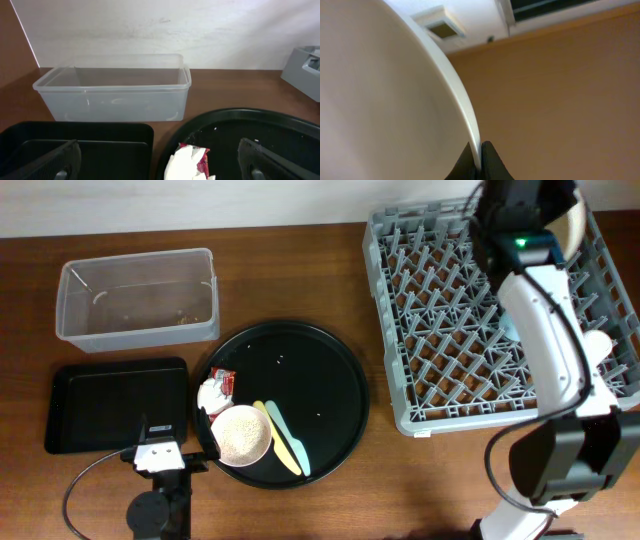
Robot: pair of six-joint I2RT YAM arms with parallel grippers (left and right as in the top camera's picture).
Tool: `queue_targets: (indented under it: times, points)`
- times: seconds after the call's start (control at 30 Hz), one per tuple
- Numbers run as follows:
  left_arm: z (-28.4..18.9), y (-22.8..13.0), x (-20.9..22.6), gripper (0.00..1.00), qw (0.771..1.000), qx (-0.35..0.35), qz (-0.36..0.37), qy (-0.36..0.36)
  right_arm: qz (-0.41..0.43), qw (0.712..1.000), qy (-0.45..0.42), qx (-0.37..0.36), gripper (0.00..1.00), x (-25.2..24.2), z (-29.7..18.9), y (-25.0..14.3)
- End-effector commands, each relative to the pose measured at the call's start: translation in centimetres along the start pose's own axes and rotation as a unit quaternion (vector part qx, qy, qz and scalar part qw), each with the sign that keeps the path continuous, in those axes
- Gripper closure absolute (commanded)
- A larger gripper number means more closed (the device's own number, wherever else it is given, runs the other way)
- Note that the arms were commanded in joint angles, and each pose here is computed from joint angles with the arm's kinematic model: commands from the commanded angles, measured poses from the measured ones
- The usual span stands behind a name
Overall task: Sort waste into correct bins and load items into the dishwasher rack
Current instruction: 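Lift the cream plate and carry it to the rack's back right, then lower the plate upright into the rack and open the right gripper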
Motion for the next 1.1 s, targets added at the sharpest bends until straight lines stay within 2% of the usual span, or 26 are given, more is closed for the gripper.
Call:
queue_targets:
  times: [0.0,0.13,0.3,0.5,0.67,1.07]
  points:
    - [0.0,-0.1,-0.2,0.01,1.000,0.002,0.004,-0.006,-0.072,0.996,-0.039,0.044,0.96,-2.0,2.9,-1.6]
    - [0.0,-0.1,-0.2,0.01,1.000,0.002,0.004,-0.006,-0.075,0.994,-0.057,0.059,0.96,-2.2,5.5,-2.5]
    - [0.0,-0.1,-0.2,0.01,1.000,0.002,0.004,-0.006,-0.100,0.991,-0.043,0.081,0.96,1.3,8.7,-3.0]
    - [0.0,-0.1,-0.2,0.01,1.000,0.002,0.004,-0.006,-0.056,0.988,-0.085,0.120,0.96,4.5,11.5,-3.0]
    - [0.0,-0.1,-0.2,0.01,1.000,0.002,0.004,-0.006,-0.041,0.988,-0.094,0.117,0.96,6.0,12.4,-2.7]
    - [0.0,-0.1,-0.2,0.01,1.000,0.002,0.004,-0.006,0.038,0.988,-0.109,0.106,0.96,6.0,12.0,-2.2]
Point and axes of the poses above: each gripper's point midway between its finger pads, its own z axis out along the fingers, its own x axis along the line the jaws close on, y = z × x, the point moved 5 cm from there along -z, back along the fingers, and after that the axes turned 1 degree about -z, right-handed, at the moved point
